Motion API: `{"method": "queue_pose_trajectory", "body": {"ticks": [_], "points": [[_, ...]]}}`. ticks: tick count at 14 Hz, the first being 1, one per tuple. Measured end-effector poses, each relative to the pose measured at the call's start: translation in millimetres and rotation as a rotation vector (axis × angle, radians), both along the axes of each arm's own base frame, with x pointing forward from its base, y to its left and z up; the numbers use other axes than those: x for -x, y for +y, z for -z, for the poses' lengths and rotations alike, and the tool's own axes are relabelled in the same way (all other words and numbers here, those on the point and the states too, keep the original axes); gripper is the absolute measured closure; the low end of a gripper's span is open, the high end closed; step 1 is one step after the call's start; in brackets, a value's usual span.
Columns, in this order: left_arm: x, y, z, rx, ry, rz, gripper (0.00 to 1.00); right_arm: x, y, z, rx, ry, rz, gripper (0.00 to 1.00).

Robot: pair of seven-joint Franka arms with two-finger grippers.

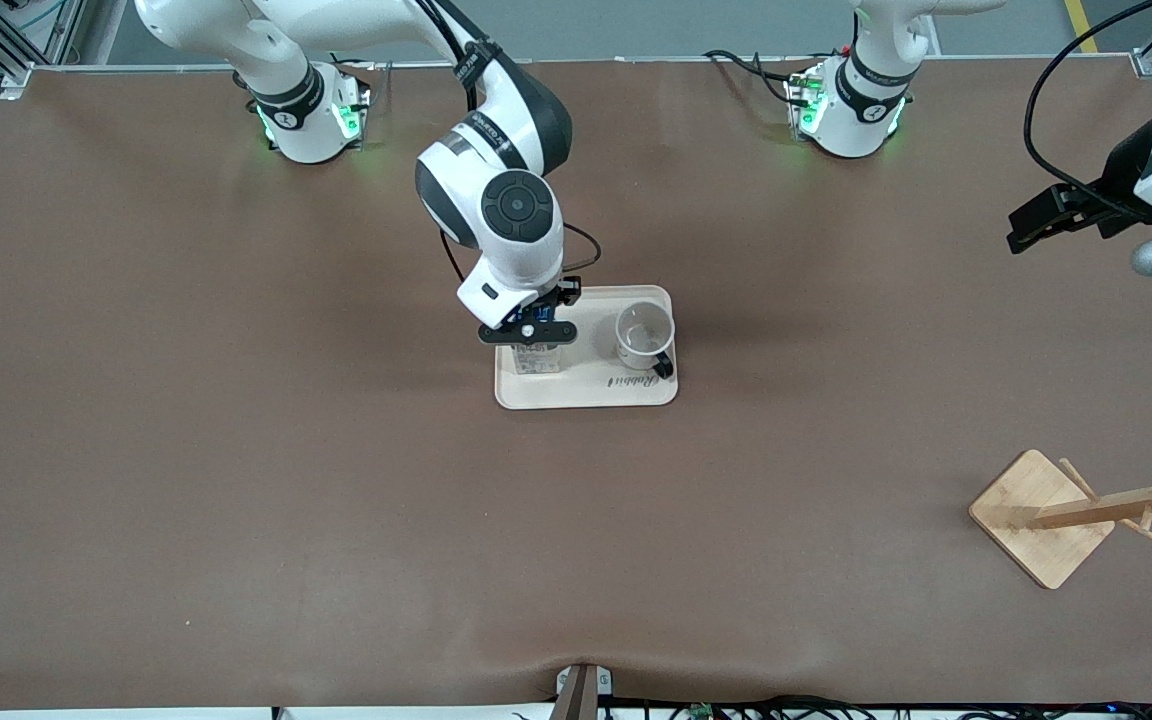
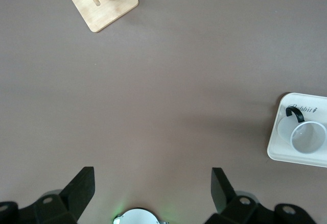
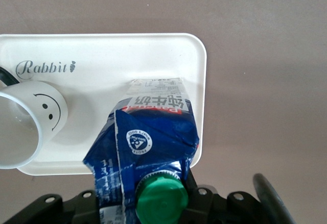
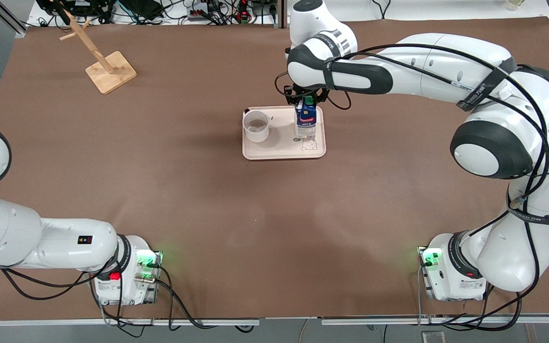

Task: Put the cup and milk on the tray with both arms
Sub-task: 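Lower the milk carton onto the tray beside the mug with the right gripper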

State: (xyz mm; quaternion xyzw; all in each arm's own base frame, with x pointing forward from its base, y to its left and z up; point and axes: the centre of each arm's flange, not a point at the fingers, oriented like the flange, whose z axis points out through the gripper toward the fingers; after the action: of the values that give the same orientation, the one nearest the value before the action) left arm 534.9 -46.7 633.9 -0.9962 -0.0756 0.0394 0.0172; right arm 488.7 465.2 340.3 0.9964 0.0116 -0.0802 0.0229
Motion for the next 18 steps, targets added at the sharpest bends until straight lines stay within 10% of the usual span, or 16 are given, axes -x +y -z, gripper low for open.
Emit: {"method": "queue_pose_trajectory", "body": {"ticks": [2,8,18], "points": [[0,0,0,0.000,0.000,0.002,0.00,0,0,0,-0.001,0.000,-0.004,0.49],[2,-14,-5,0.002,-0.009,0.027,0.00,0,0,2,-0.001,0.001,-0.011,0.00],[4,-29,-4,0.002,-0.004,0.054,0.00,-8,1,-12,-0.018,-0.015,-0.001,0.00]]}}
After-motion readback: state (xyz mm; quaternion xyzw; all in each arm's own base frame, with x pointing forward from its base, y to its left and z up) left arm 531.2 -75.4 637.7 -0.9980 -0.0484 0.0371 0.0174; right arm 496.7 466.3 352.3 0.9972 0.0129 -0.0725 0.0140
